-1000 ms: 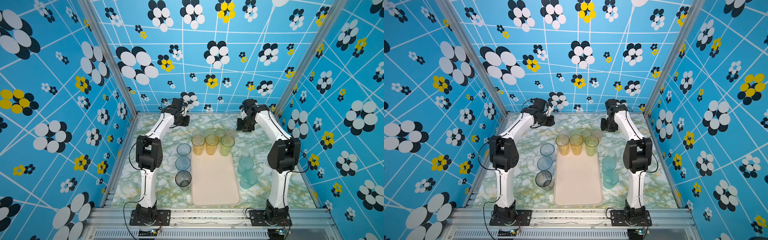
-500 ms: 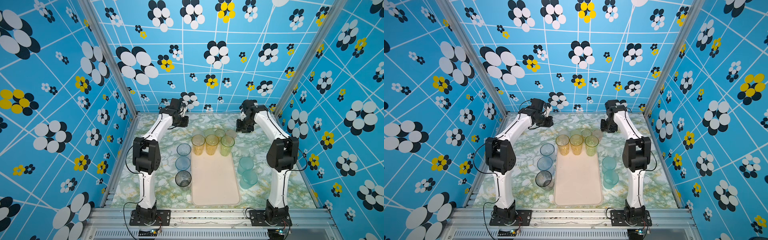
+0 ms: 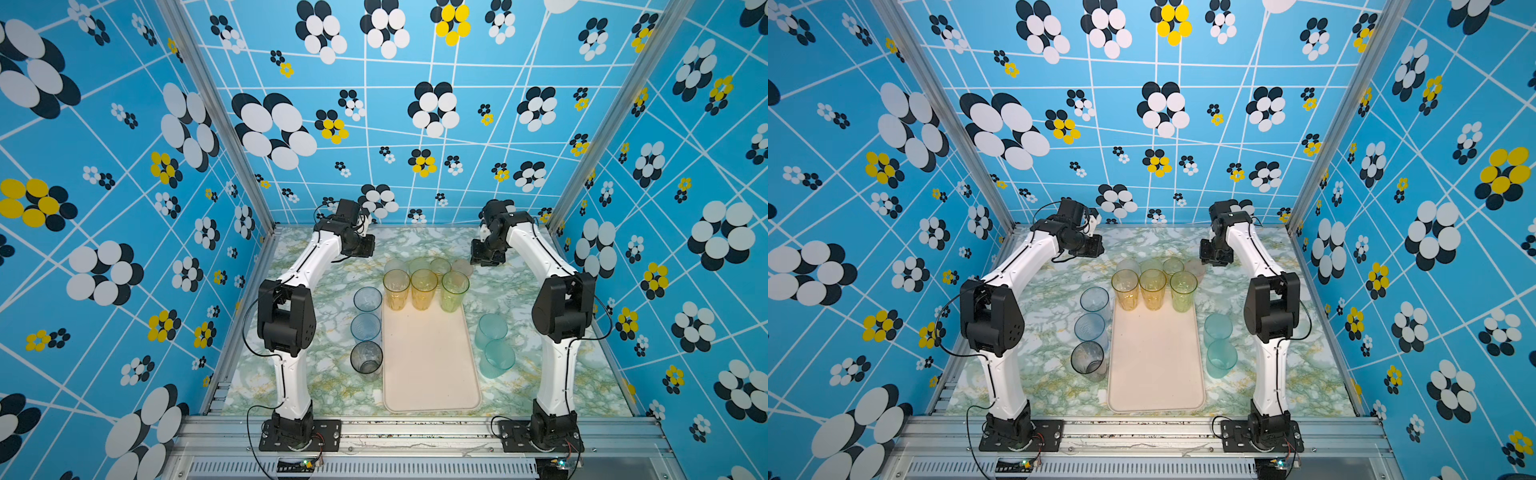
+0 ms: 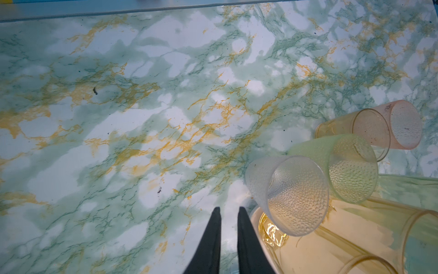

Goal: Place the glasses into the tray
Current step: Pick up the glass from the top-center of the table.

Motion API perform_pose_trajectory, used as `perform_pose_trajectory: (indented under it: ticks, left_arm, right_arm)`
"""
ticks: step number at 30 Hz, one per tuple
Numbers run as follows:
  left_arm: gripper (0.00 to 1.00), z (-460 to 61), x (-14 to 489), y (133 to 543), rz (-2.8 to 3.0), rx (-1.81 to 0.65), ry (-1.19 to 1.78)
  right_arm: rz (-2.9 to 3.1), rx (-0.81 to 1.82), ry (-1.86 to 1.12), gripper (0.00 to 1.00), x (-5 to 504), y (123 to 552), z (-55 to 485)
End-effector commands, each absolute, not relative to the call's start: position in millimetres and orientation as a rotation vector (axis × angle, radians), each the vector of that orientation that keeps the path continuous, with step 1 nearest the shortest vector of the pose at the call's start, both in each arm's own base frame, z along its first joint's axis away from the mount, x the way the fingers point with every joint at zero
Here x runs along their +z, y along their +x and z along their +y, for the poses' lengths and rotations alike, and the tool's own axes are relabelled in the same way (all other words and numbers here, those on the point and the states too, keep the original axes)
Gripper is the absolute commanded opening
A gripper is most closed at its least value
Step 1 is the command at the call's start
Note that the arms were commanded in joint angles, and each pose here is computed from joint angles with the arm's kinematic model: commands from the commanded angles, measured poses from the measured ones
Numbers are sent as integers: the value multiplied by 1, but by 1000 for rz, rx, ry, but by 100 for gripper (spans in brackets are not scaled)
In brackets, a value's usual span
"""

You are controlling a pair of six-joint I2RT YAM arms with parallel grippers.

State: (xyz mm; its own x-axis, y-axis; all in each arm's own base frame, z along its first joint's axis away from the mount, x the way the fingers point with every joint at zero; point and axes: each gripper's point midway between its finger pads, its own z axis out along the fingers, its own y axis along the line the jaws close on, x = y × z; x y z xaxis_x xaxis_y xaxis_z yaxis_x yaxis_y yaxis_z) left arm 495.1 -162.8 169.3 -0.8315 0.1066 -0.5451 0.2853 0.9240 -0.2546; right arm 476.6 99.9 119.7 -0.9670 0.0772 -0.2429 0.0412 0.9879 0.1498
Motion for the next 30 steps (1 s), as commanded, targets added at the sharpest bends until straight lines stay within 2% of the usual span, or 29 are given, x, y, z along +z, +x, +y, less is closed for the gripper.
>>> perform_pose_trajectory:
  ticks: [1,30]
  left_arm:
    - [17,-160,196,491,2482,-463,269]
    - [17,-155,183,494,2506,-467,261]
  right_arm:
    - [2917,221,87,37,102,480,100]
    - [2956,190,52,23,91,488,107]
